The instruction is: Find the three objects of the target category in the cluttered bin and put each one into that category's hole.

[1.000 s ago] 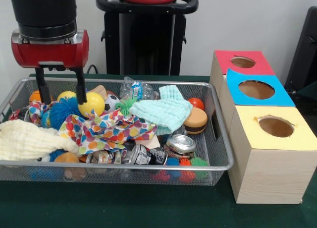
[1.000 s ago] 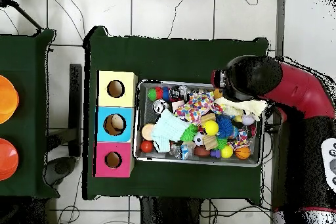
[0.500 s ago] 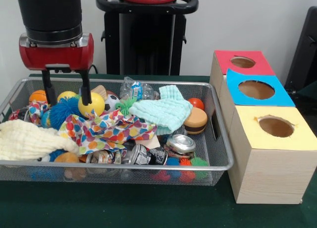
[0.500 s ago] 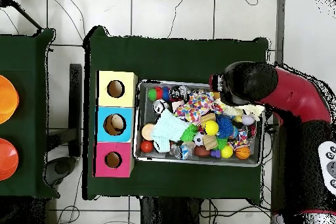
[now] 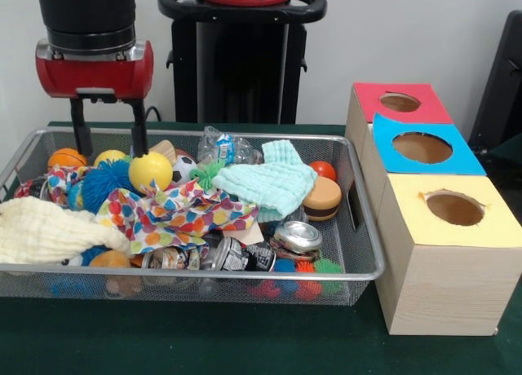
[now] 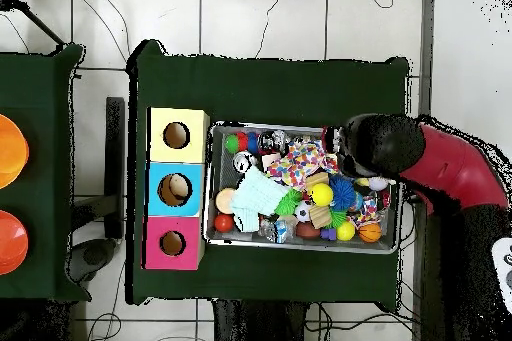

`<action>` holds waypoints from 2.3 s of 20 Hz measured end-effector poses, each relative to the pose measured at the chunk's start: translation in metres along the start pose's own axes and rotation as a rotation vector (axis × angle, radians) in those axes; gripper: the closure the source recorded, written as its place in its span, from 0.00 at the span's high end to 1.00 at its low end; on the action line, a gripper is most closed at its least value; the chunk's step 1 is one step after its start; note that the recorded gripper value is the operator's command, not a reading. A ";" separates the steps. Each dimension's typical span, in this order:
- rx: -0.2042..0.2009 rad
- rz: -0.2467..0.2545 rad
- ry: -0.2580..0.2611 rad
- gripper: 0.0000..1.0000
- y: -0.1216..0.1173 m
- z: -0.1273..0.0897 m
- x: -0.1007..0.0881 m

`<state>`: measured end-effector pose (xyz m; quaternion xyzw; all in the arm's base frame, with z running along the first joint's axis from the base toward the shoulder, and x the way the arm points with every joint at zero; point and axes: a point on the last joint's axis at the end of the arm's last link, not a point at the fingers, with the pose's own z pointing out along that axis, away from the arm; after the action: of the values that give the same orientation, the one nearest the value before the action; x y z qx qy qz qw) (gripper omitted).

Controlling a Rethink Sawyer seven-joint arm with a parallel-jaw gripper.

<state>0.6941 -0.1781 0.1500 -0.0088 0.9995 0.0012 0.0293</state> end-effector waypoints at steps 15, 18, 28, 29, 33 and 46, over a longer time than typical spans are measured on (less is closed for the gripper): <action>0.007 0.019 -0.015 1.00 -0.005 -0.005 0.026; 0.006 0.017 -0.018 1.00 -0.004 -0.002 0.022; -0.012 -0.024 -0.011 1.00 0.020 0.029 -0.013; -0.013 -0.027 -0.010 1.00 0.022 0.031 -0.016; -0.020 -0.041 -0.008 1.00 0.031 0.043 -0.031; -0.031 -0.040 -0.006 1.00 0.033 0.067 -0.056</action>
<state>0.7531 -0.1439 0.0866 -0.0294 0.9989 0.0161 0.0322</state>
